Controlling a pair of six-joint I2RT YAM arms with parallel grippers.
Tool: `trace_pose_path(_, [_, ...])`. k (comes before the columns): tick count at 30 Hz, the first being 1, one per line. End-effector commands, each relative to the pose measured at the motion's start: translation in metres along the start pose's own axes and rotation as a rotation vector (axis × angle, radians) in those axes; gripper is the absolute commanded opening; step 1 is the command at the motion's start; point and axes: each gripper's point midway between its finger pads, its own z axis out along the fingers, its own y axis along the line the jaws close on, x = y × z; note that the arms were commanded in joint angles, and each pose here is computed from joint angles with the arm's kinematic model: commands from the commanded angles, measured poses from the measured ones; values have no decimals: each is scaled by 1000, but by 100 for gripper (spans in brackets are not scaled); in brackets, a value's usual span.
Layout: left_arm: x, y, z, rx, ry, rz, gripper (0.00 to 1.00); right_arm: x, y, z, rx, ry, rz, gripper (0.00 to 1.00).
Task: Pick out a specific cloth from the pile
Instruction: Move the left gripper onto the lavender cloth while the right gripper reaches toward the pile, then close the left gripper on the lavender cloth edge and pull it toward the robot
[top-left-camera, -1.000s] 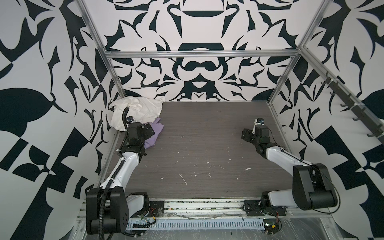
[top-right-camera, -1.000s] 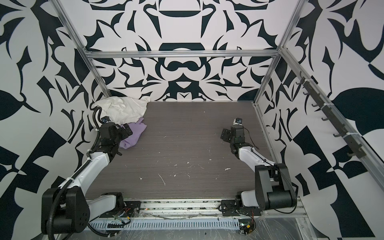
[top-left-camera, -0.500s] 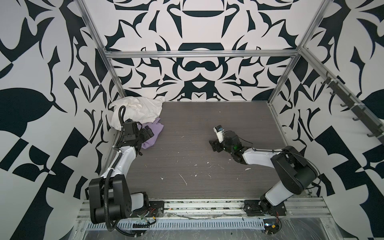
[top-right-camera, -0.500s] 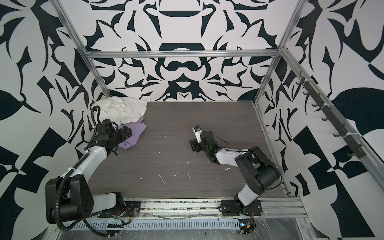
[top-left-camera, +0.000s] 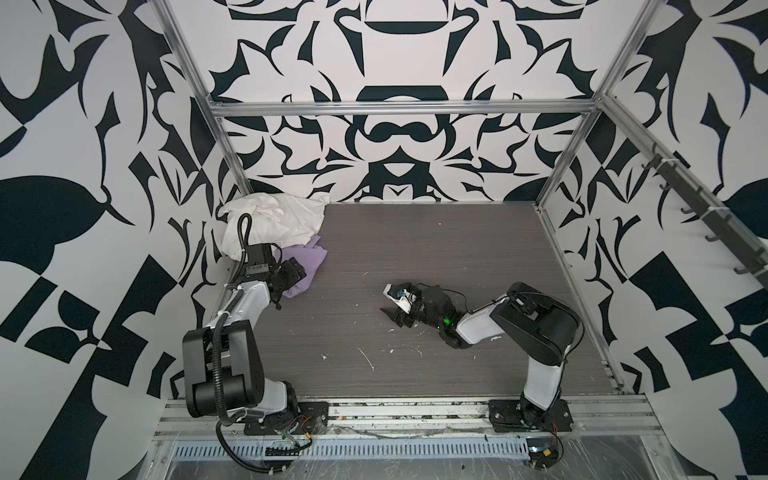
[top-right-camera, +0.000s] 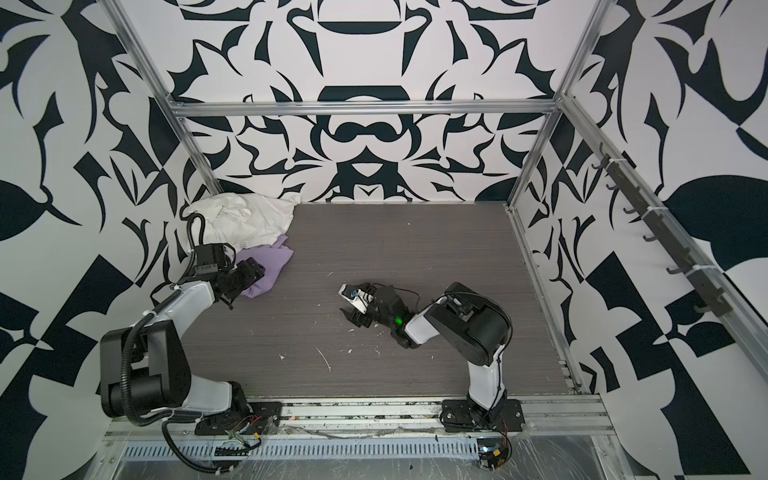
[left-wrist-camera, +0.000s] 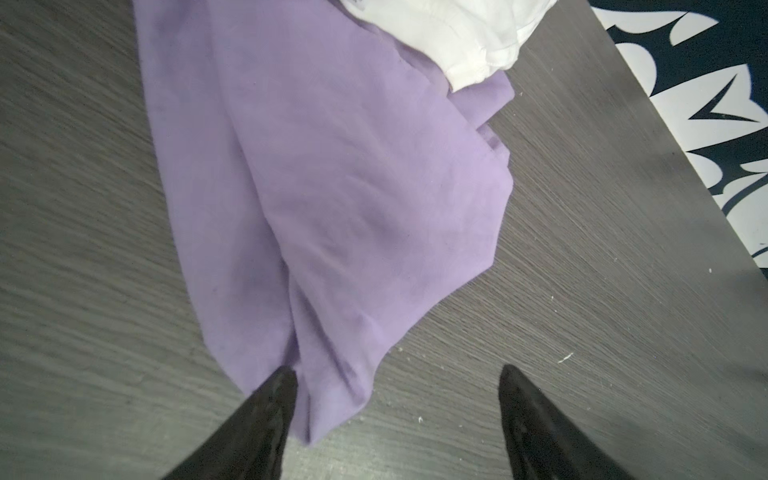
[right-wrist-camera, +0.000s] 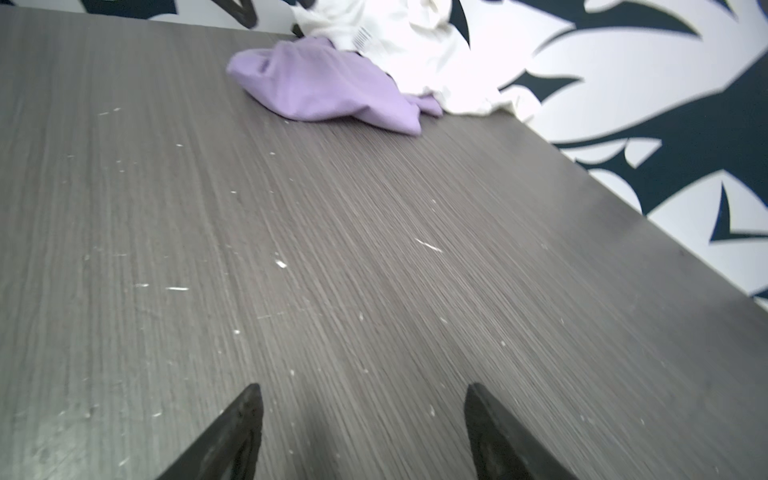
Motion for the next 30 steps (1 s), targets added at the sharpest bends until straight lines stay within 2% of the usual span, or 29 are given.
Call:
trace_pose_path(1, [0, 1, 2, -11, 34, -24, 77, -37, 0, -1, 11, -140, -78, 78])
trace_pose_path(7, [5, 15, 13, -89, 103, -64, 75, -35, 15, 6, -24, -119, -113, 78])
trace_pose_path(16, [8, 18, 24, -106, 141, -101, 61, -34, 39, 14, -103, -87, -164, 79])
trace_pose_path(24, [10, 20, 28, -113, 152, -105, 49, -36, 44, 15, -112, -88, -170, 78])
trace_pose_path(30, [10, 19, 31, -102, 158, -108, 44, -35, 44, 15, -102, -83, -173, 78])
